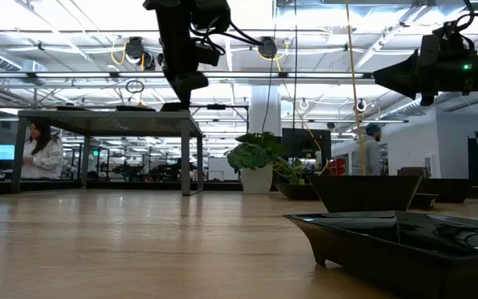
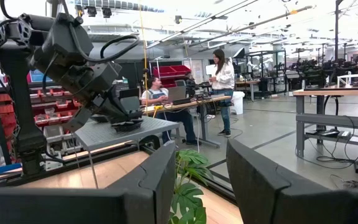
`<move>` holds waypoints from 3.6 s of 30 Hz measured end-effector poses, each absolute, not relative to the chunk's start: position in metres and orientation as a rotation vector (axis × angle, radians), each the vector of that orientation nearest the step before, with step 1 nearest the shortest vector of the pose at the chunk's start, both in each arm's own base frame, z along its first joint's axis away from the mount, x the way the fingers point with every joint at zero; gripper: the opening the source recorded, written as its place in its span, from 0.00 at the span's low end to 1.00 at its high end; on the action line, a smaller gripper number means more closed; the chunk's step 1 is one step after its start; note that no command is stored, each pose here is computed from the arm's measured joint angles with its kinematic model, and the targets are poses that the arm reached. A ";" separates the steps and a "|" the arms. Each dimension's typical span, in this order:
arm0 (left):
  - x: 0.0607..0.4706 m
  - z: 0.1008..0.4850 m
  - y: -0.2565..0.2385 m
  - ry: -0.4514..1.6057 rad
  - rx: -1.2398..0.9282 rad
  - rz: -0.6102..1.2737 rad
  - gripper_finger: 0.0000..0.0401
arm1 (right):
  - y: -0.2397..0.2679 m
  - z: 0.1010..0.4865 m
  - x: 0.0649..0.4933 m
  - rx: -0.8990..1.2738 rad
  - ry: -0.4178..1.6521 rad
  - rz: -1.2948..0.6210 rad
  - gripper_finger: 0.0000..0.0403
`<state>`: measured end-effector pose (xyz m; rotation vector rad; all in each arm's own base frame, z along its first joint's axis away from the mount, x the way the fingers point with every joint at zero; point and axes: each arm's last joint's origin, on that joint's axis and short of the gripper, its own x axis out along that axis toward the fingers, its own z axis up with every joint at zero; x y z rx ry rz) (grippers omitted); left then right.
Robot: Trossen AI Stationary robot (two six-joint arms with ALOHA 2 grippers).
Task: Pick & Place Mini shaped plates
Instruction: Stack the black leaf plate on top of the black leaf plate on the shelf, then move the black leaf shaped plate to the center of the table
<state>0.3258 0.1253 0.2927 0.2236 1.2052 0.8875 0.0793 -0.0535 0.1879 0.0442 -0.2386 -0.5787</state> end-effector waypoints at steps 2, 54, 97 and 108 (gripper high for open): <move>0.326 0.293 0.124 1.206 0.228 0.882 0.05 | -0.053 0.188 0.079 0.044 -0.238 -0.578 0.32; 0.327 0.339 0.077 1.063 -0.292 0.502 0.32 | -0.054 0.188 0.079 0.044 -0.238 -0.579 0.32; 0.197 0.406 -0.048 1.019 -0.264 0.513 0.24 | -0.052 0.199 0.077 0.107 -0.377 -0.549 0.32; 0.211 0.379 -0.063 0.906 -0.051 0.559 0.24 | -0.051 0.204 0.076 0.291 -0.493 -0.495 0.32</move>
